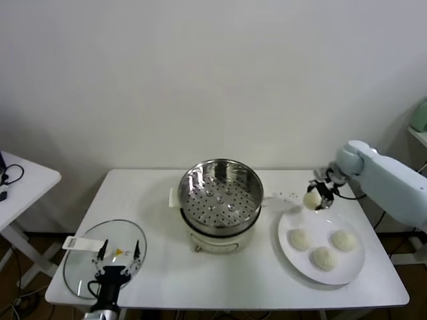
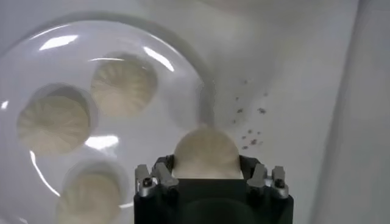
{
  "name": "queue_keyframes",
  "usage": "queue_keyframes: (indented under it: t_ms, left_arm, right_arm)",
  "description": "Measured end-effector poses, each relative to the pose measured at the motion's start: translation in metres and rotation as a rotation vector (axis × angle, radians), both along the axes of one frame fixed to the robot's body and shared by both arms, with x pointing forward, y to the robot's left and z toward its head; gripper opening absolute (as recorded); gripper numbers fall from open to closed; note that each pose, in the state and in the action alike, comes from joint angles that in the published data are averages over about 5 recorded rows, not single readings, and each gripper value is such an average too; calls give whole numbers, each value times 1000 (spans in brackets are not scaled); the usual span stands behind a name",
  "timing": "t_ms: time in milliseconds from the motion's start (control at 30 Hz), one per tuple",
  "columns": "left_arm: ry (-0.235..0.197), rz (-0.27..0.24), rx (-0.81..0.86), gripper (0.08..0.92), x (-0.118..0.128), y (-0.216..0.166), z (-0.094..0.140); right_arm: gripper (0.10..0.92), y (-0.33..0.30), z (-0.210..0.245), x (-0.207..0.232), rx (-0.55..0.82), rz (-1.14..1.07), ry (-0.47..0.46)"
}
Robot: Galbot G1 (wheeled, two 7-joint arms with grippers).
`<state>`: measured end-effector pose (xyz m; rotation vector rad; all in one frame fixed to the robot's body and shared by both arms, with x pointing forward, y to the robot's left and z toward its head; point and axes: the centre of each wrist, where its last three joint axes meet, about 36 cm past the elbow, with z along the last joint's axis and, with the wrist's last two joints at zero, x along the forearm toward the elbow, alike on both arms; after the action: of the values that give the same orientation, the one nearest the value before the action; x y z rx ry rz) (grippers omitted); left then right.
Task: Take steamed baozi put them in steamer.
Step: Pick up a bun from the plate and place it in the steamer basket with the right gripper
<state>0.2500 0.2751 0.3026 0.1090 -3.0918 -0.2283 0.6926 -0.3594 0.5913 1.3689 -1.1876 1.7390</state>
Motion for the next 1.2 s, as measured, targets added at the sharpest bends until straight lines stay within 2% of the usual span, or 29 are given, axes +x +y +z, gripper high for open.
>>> queue_keyframes:
  t_ms: [267, 500, 733, 1200]
  left_arm:
    - [2, -4, 3, 823, 0, -1, 2]
    - [6, -2, 6, 823, -3, 1, 2]
    - [9, 5, 9, 823, -6, 4, 3]
    - [12, 22, 2, 823, -8, 8, 3]
  right_arm:
    - [704, 75, 89, -2, -98, 332, -156]
    - [717, 149, 121, -18, -189, 585, -236]
    - [723, 213, 111, -28, -236, 752, -255]
    - [746, 290, 39, -30, -275, 910, -197]
